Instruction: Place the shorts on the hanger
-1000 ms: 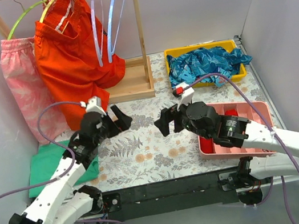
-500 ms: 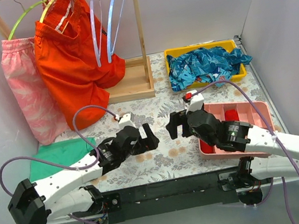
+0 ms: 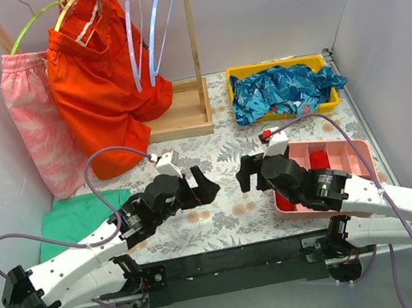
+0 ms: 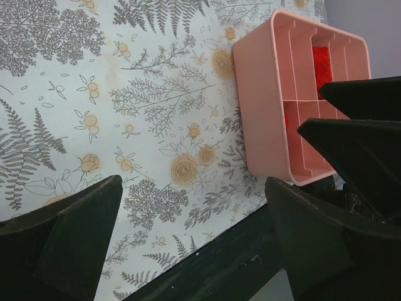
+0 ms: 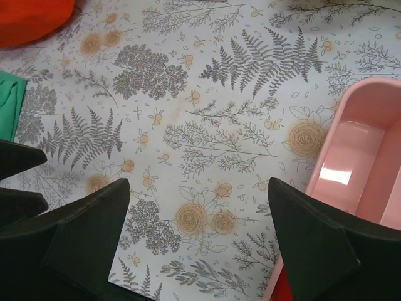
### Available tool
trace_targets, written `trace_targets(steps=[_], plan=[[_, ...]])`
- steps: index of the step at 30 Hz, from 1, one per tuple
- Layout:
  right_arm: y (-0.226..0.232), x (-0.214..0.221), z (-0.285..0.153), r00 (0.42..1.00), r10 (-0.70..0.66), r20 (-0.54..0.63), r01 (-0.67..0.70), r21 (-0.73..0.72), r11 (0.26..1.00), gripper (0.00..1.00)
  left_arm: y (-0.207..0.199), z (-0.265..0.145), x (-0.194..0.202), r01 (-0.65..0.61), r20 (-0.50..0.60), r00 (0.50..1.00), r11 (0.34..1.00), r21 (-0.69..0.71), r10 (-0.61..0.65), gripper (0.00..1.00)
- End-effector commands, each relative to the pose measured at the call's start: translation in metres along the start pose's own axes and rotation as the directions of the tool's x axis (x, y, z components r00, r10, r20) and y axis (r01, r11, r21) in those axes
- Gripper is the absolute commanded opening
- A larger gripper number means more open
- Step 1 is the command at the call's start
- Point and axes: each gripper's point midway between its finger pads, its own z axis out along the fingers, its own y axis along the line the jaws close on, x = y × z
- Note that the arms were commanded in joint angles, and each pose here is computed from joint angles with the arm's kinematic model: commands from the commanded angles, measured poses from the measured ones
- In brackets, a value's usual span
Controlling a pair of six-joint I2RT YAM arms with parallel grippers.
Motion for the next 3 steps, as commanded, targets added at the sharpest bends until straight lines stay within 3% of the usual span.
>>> trace_targets(steps=[1,3], plan=[[0.0032,-0.0201,-0.0041,0.997,0.046,0.054,-0.047,0.009,0.999,0.99,-0.0105,-0.0076,-0.0145,-0.026,0.065,0.998,0.998,0.060,0.022,0.98],[0.0013,-0.0186,-0.0051,0.998,0.051,0.046,-0.052,0.018,0.999,0.99,-0.0101,-0.0075,-0.0144,-0.026,0.065,0.998,0.998,0.058,0.022,0.98]])
